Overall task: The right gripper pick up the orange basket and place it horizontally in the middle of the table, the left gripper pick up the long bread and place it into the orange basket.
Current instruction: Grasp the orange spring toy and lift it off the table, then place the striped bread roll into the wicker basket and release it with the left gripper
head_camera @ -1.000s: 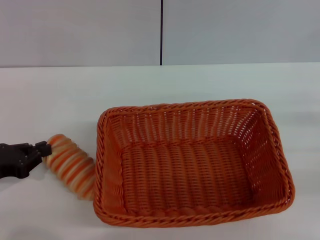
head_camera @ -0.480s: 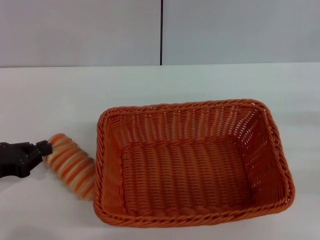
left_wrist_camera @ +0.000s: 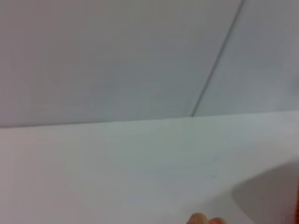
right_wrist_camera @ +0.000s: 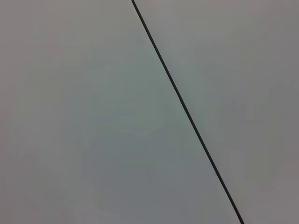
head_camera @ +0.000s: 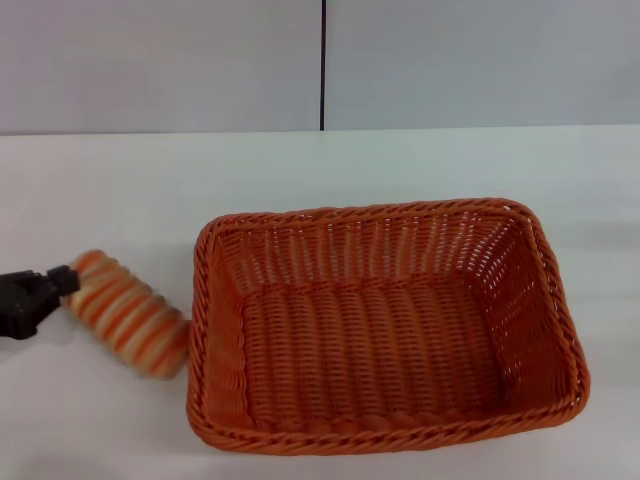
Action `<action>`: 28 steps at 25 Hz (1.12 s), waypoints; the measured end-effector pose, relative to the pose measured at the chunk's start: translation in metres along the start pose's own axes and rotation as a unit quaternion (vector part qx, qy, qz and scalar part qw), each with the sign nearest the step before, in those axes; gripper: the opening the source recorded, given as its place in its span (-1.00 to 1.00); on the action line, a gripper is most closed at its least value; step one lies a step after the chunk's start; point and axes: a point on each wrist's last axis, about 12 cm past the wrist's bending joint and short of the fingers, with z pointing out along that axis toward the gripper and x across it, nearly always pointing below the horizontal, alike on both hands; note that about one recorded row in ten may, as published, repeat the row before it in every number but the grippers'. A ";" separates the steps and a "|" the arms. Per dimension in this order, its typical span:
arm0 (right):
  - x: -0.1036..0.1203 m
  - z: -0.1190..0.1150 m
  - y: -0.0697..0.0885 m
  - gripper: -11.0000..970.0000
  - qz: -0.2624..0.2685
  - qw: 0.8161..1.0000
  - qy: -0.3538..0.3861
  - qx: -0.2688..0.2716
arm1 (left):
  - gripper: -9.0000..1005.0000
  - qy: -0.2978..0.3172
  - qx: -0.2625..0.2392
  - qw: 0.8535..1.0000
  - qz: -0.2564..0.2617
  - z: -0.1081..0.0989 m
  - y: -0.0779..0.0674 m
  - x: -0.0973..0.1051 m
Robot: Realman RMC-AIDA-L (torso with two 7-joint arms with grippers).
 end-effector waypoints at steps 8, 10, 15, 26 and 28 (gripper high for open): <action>0.000 0.001 0.000 -0.08 0.000 1.000 -0.001 0.000 | -0.81 -0.059 -0.053 0.997 -0.023 -0.021 0.014 -0.008; 0.000 0.001 0.000 -0.08 0.001 1.000 -0.001 0.000 | -0.81 -0.073 -0.065 0.995 -0.026 -0.025 0.017 -0.011; 0.000 0.001 0.001 -0.08 0.002 1.000 -0.001 0.000 | -0.84 -0.108 -0.086 0.990 -0.030 -0.029 0.024 -0.021; 0.005 0.002 0.004 -0.08 0.014 1.000 -0.002 -0.002 | -0.85 -0.219 -0.029 0.975 -0.026 -0.010 0.013 -0.057; 0.005 0.003 0.005 -0.08 0.014 1.000 -0.002 -0.004 | -0.85 -0.233 0.011 0.972 -0.023 0.001 0.003 -0.064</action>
